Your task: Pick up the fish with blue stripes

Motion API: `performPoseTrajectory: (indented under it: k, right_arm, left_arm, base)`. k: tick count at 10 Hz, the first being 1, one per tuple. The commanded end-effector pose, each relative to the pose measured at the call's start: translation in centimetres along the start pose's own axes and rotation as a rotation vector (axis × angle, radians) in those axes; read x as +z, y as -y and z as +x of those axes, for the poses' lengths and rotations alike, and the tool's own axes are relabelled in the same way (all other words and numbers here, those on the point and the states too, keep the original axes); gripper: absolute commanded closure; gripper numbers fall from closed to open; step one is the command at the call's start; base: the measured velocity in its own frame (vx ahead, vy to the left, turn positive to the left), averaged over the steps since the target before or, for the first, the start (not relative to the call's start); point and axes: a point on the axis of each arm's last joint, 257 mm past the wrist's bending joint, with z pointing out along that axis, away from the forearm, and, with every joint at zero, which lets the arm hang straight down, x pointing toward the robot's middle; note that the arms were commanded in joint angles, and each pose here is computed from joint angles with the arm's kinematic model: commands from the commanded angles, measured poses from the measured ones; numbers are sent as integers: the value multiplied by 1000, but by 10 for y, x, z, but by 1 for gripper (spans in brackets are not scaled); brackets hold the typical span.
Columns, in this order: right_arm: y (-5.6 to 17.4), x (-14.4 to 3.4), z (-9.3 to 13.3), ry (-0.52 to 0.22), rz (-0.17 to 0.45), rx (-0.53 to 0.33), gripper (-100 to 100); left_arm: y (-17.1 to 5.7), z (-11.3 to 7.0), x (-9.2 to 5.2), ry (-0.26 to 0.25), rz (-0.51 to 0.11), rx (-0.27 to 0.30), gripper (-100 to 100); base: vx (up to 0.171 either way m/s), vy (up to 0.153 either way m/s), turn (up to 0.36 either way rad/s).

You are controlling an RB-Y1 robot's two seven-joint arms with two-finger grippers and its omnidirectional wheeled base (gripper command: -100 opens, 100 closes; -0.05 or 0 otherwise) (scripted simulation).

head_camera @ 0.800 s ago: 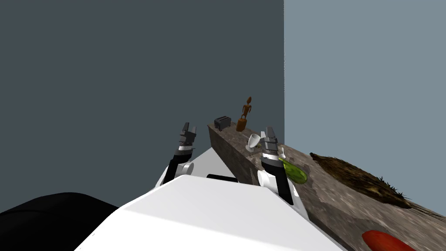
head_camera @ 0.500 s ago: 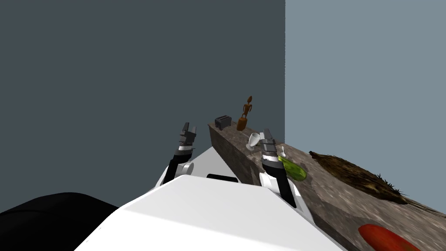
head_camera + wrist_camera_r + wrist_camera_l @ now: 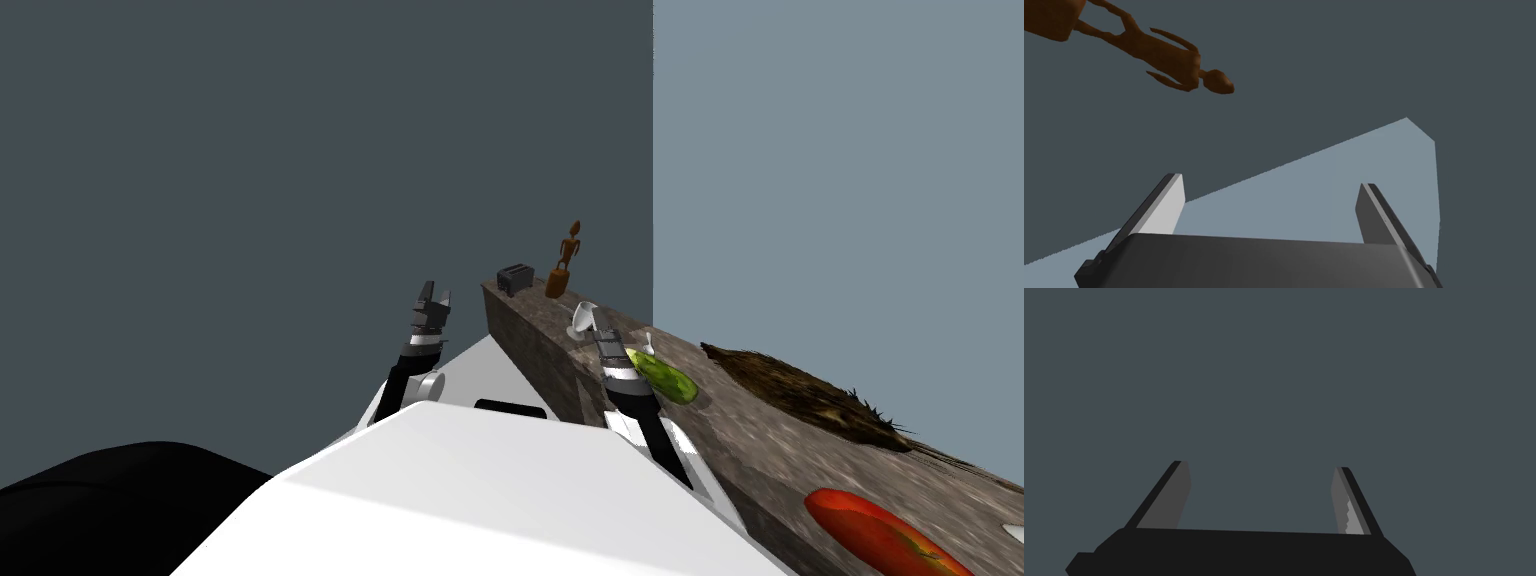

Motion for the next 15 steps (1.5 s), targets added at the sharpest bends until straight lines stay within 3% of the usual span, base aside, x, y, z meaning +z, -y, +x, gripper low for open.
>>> performPoseTrajectory:
  k: [1,3,5,6,8,11,12,13,14,15]
  right_arm:
    - [10,-9,8,-57,24,-38,-100]
    - [22,-18,16,-106,46,-71,-100]
    - [48,-42,28,-197,100,-134,-100]
    - [48,-42,29,-214,96,-143,-100]
    - [74,-70,39,-312,150,-212,-100]
    - [88,-87,43,-394,167,-265,-100]
    - [101,-103,45,-451,190,-305,-100]
    - [101,-104,45,-457,188,-308,-100]
    - [113,-120,46,-513,211,-347,-100]
    - [113,-121,46,-520,208,-351,-100]
  left_arm:
    - [0,0,0,0,0,0,0]
    - [0,0,0,0,0,0,0]
    - [0,0,0,0,0,0,0]
    - [0,0,0,0,0,0,0]
    - [0,0,0,0,0,0,0]
    - [0,0,0,0,0,0,0]
    - [0,0,0,0,0,0,0]
    - [0,0,0,0,0,0,0]
    - [0,0,0,0,0,0,0]
    - [0,0,0,0,0,0,0]
  base:
    - [-42,19,23]
    - [-49,29,31]
    - [-41,40,47]
    - [-45,33,17]
    - [-53,46,75]
    - [-20,43,41]
    - [-13,45,83]
    - [-13,40,34]
    - [-19,50,99]
    - [-11,39,42]
